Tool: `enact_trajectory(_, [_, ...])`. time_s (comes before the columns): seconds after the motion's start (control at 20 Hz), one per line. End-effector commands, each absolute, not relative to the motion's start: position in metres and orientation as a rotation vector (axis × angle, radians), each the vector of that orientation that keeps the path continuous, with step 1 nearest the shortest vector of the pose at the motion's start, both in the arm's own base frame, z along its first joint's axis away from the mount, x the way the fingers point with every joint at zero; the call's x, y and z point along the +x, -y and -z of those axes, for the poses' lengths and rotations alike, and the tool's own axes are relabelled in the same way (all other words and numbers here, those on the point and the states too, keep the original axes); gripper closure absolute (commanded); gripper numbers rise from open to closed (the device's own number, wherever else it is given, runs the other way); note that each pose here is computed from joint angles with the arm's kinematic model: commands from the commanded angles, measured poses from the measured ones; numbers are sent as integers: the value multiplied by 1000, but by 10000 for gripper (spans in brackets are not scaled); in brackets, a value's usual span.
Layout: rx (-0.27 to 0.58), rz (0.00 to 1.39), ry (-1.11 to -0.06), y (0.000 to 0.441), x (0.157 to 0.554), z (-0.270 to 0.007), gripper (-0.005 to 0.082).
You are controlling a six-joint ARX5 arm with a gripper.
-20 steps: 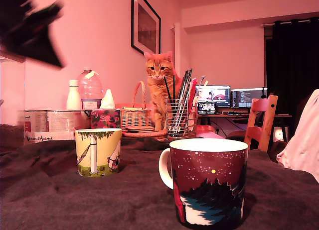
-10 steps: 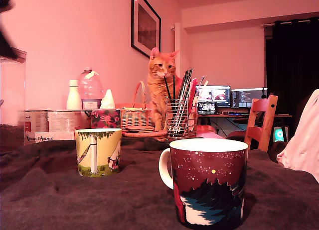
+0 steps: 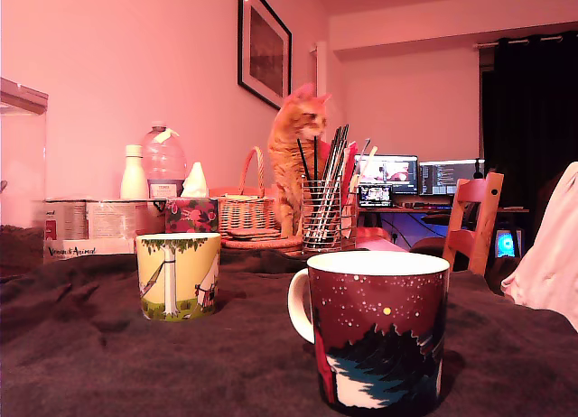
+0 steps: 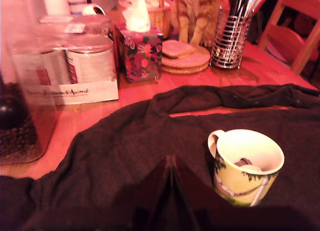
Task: Pick up the coffee capsules on the table and drop them inside the coffee cup
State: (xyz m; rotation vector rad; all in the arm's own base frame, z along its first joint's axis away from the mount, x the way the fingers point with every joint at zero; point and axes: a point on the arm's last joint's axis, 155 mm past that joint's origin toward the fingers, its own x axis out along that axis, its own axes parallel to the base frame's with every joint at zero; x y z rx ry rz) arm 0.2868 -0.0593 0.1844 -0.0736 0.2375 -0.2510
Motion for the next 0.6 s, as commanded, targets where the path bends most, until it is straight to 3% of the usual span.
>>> enact_trajectory(0.0, [-75, 248, -251, 58, 281, -169, 792])
enact_trajectory(0.55, [-72, 224, -187, 50, 250, -165, 792])
